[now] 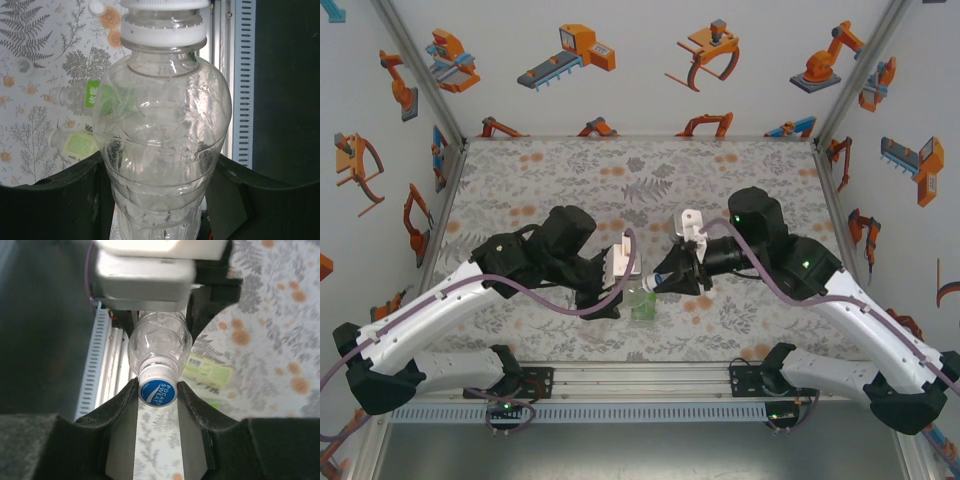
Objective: Screw on the bottle caps
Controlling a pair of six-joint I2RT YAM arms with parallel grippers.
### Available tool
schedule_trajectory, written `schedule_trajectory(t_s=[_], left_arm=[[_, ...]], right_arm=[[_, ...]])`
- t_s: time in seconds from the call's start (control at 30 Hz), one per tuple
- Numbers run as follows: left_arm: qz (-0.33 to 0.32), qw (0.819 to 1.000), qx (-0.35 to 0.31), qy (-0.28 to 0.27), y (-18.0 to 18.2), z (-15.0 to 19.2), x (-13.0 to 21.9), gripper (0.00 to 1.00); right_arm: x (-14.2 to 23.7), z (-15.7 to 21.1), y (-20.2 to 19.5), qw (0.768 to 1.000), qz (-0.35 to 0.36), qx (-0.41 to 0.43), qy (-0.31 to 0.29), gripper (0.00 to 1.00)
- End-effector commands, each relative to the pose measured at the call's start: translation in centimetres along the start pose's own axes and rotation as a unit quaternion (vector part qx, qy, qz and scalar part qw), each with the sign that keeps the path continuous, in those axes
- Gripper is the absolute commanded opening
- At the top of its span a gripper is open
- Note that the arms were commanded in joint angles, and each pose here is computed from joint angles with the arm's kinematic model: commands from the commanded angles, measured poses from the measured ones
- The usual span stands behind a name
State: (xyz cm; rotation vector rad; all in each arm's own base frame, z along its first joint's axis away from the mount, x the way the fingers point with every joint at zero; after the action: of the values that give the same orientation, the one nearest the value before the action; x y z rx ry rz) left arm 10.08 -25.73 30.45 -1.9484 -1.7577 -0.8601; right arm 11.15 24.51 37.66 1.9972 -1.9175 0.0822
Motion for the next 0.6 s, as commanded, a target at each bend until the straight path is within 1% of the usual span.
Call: schedule_trajectory(t_s=[0.0,0.1,0.17,0.27,0.3,0.37,0.4,0.43,0.47,0.57], left_arm=[[-0.035,0.999,-0.017,-0.035,0.7,-1.3,0.5,0.0],[-0.064,0.997,-0.019,-0.038,1.4,-1.2,0.4,0.0],[-0.082,0.996,-0.022,-0.039,1.8,-1.1,0.3,0.0],[-0.091,0.995,-0.027,-0.044,2.1,-1.2,0.1,0.0],[-0.092,0.994,-0.028,-0.047,2.2,-1.2,0.1,0.0],[-0.091,0.994,-0.029,-0.049,2.2,-1.2,-0.1,0.0],[-0.09,0.994,-0.029,-0.049,2.2,-1.2,-0.2,0.0],[-0.086,0.995,-0.029,-0.049,2.1,-1.1,-0.3,0.0],[-0.084,0.995,-0.03,-0.049,2.1,-1.1,-0.4,0.0],[-0.081,0.995,-0.032,-0.05,2.1,-1.1,-0.5,0.0]], right_arm=[[0.0,-0.2,-2.0,0.974,0.075,-0.211,-0.039,0.13],[0.9,0.6,-3.9,0.918,0.16,-0.355,-0.071,0.1],[1.2,1.3,-4.7,0.864,0.19,-0.458,-0.087,0.07],[0.5,2.3,-4.9,0.781,0.183,-0.591,-0.085,0.07],[0.2,2.5,-4.9,0.758,0.175,-0.623,-0.08,0.07],[-0.5,3.2,-4.8,0.704,0.159,-0.689,-0.069,0.07],[-0.8,3.4,-4.9,0.684,0.152,-0.71,-0.065,0.07],[-1.1,3.4,-4.8,0.669,0.143,-0.727,-0.061,0.08],[-1.4,3.4,-4.8,0.66,0.135,-0.737,-0.057,0.09],[-1.4,3.4,-4.6,0.65,0.136,-0.746,-0.05,0.17]])
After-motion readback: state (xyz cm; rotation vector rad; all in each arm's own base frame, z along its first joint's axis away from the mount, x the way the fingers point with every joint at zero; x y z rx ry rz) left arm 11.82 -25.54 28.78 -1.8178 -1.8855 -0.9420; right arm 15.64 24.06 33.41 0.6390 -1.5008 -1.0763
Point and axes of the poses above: each hand's point on the last joint's axis, 136 mm out from that joint toward the fingers, its own x axis back along the fingers, its own y axis along the line the jaws close on, z = x × y, the point moved 5 cm from there along x, back along the fingers, and after that the axes turned 10 degrees about -x, right-handed, at the moved point
